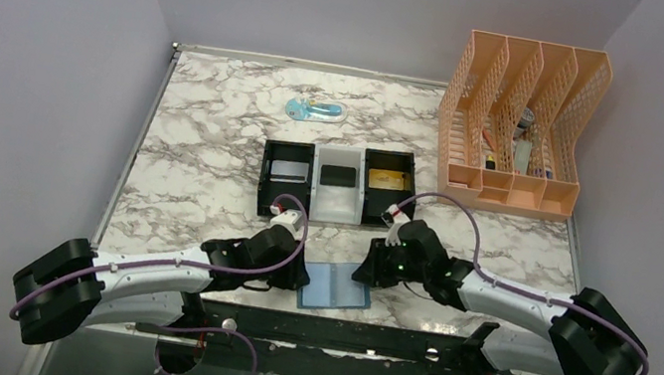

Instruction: Take the credit cards out of the card holder

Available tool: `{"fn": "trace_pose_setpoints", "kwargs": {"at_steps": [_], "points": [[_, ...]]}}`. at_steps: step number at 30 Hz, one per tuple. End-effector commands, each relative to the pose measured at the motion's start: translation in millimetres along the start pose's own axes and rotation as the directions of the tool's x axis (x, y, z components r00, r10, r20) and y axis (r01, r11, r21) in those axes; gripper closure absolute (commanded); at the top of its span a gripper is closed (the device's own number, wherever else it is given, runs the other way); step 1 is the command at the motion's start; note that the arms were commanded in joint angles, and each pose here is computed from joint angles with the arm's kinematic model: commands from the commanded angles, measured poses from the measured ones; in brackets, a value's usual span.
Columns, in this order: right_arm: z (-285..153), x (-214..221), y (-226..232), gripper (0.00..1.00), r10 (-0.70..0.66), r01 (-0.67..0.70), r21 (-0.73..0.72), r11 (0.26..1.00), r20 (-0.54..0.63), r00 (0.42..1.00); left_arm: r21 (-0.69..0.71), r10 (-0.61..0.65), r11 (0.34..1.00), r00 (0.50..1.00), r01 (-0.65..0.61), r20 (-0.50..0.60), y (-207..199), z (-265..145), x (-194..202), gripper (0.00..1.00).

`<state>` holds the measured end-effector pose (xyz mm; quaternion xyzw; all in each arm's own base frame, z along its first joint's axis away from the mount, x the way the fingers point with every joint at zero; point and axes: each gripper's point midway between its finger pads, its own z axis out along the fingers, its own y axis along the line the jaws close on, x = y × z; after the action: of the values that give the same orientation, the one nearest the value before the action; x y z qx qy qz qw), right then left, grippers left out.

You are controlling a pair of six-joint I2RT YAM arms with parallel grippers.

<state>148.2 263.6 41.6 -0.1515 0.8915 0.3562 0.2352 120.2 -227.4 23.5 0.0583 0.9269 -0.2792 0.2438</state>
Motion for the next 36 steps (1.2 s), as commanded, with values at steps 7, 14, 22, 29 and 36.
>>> {"fn": "trace_pose_setpoints", "kwargs": {"at_steps": [7, 14, 22, 29, 36], "points": [[14.0, 13.8, -10.7, 0.70, 0.023, -0.022, 0.024, 0.999, -0.052, 0.998, -0.011, 0.001, 1.000, 1.000, -0.001, -0.026, 4.5, 1.3, 8.7, 0.64], [7.4, 8.6, 16.3, 0.70, 0.017, -0.020, -0.122, 0.992, -0.024, 1.000, -0.012, 0.004, 1.000, 1.000, -0.004, -0.027, 3.9, 2.4, 8.5, 0.64], [8.4, 3.0, 56.7, 0.70, 0.040, -0.047, -0.350, 0.936, -0.026, 0.999, -0.009, -0.003, 1.000, 1.000, 0.002, -0.029, 5.8, 4.9, 11.4, 0.64], [5.5, -6.5, 45.8, 0.70, 0.054, -0.051, -0.250, 0.967, 0.008, 0.999, -0.011, -0.002, 1.000, 1.000, 0.002, -0.019, 5.9, 4.2, 9.2, 0.64], [-12.2, -8.5, 0.5, 0.67, 0.025, -0.026, 0.017, 1.000, 0.068, 0.997, -0.008, 0.001, 1.000, 1.000, -0.001, -0.008, 3.8, 2.7, 6.1, 0.64]]}}
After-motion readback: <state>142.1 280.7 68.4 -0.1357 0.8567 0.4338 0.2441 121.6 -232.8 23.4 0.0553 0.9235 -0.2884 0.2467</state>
